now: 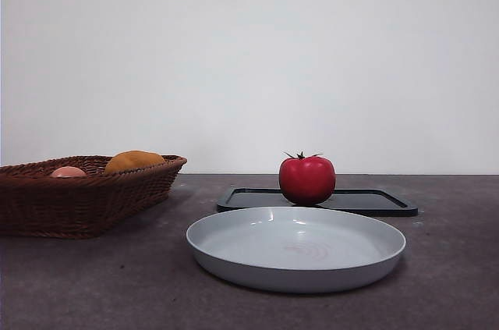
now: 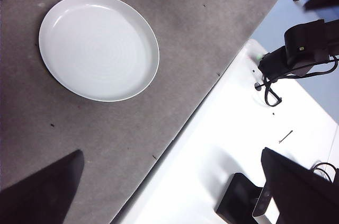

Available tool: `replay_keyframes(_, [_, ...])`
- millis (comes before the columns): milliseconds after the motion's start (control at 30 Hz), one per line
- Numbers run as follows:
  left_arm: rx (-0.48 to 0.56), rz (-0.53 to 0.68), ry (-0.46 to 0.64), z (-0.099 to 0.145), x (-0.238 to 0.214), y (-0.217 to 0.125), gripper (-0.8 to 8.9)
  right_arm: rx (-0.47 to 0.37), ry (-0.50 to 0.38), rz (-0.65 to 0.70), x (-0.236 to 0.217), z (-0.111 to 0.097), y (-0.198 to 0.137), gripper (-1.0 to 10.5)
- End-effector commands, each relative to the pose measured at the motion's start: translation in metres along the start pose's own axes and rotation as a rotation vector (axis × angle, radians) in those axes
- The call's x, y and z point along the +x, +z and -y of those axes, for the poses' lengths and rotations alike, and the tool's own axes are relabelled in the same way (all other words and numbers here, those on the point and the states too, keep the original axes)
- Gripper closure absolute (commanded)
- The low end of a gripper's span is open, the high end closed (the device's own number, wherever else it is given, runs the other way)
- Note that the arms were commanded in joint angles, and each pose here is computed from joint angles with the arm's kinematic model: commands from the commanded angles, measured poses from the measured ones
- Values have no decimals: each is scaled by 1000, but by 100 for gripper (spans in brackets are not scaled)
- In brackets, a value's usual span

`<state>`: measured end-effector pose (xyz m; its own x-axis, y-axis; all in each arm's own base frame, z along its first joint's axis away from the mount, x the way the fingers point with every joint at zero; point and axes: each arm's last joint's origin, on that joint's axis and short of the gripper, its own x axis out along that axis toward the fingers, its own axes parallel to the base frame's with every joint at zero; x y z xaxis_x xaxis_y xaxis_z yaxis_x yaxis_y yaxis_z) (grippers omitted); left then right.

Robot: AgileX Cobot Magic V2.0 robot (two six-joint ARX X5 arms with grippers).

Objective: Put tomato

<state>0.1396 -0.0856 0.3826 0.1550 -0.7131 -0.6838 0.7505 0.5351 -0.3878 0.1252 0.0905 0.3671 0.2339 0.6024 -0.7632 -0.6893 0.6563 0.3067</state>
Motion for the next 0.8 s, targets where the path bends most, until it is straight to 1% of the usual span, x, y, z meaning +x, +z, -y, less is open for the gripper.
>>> replay_keyframes(33, [28, 16, -8, 3, -3, 4, 224, 5, 28, 8, 4, 0, -2, 404])
replay_keyframes(167, [27, 16, -8, 3, -3, 4, 224, 10, 36, 4, 8, 1, -4, 404])
replay_keyframes(300, [27, 16, -8, 3, -3, 4, 224, -2, 51, 34, 7, 0, -1, 404])
replay_keyframes(533, [27, 16, -8, 3, -3, 4, 224, -5, 50, 41, 7, 0, -1, 404])
replay_keyframes(600, [27, 16, -8, 3, -3, 4, 229, -5, 50, 40, 7, 0, -1, 442])
replay_keyframes(667, [27, 16, -8, 3, -3, 4, 290, -5, 50, 41, 7, 0, -1, 547])
replay_keyframes(700, [27, 16, -8, 3, -3, 4, 356, -6, 50, 41, 7, 0, -1, 627])
replay_keyframes(767, [27, 16, -8, 3, -3, 4, 494, -6, 50, 41, 7, 0, -1, 744])
replay_keyframes(800, [28, 16, -8, 3, -3, 4, 592, -6, 50, 41, 7, 0, -1, 805])
